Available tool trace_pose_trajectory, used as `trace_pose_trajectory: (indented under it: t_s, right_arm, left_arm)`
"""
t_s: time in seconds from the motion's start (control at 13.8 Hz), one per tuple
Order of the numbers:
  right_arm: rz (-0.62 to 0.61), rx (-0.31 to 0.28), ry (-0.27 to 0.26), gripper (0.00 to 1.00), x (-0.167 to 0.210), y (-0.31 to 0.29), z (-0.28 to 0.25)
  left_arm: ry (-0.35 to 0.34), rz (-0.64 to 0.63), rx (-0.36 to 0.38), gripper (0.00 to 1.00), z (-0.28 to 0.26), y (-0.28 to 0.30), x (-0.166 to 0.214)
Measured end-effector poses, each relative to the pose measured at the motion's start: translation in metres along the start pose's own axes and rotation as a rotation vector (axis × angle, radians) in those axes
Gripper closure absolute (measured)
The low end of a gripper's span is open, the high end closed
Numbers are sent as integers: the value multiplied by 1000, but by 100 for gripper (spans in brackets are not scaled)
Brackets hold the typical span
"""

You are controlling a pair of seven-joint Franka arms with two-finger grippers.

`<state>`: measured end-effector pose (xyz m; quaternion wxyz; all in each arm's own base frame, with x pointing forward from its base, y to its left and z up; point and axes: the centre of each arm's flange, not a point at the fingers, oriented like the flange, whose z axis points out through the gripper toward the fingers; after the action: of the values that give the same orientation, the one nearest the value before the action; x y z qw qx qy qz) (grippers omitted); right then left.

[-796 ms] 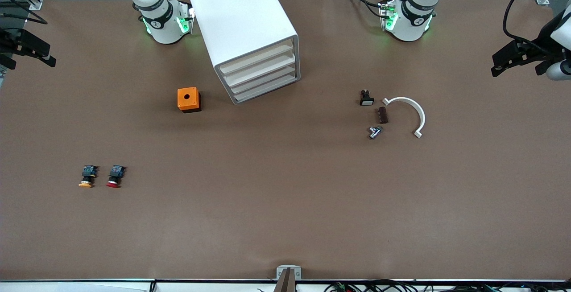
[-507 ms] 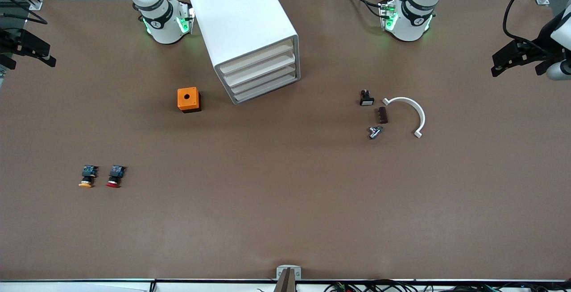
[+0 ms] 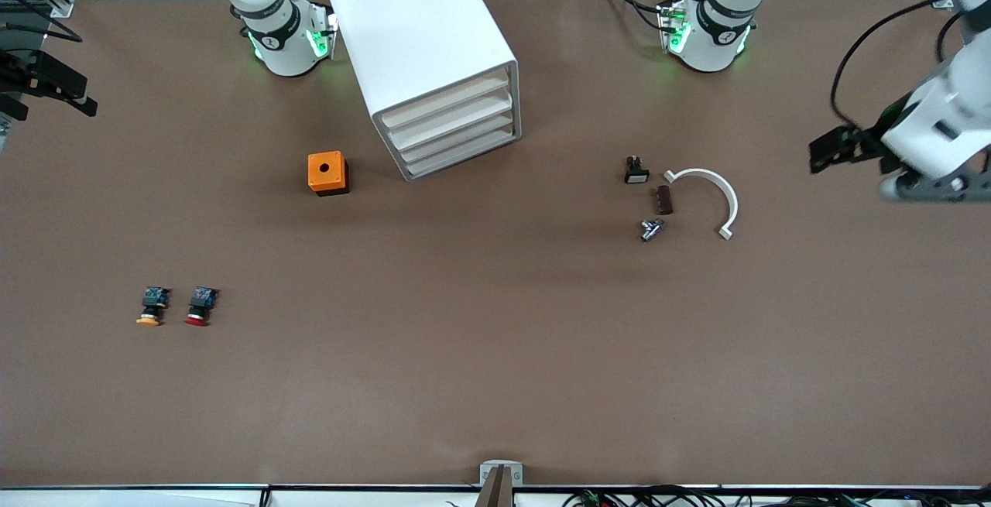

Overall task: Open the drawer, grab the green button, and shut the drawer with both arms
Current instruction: 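Reach the left gripper to the cabinet drawer front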

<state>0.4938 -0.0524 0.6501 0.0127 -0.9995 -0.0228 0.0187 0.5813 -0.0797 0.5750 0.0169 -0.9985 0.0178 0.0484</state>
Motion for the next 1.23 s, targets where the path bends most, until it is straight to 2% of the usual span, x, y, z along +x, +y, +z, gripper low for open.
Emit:
trace_pose_trajectory:
  t_s: [0.51, 0.65, 0.87, 1.09, 1.23]
  right_arm:
    - [3, 0, 3, 0, -1, 1, -2]
    - [3, -2, 18, 0, -1, 1, -8]
    - [9, -3, 26, 0, 0, 5, -12]
    - [16, -1, -19, 0, 14, 9, 11]
    - [18, 0, -86, 0, 36, 11, 46]
  left_arm:
    - [-122, -317, 42, 0, 135, 126, 59]
    - [-136, -454, 48, 0, 174, 163, 69]
    - [-207, -699, 15, 0, 227, 211, 71]
    - [-336, -989, 8, 0, 263, 246, 62]
    - [-425, -1143, 9, 0, 277, 264, 56]
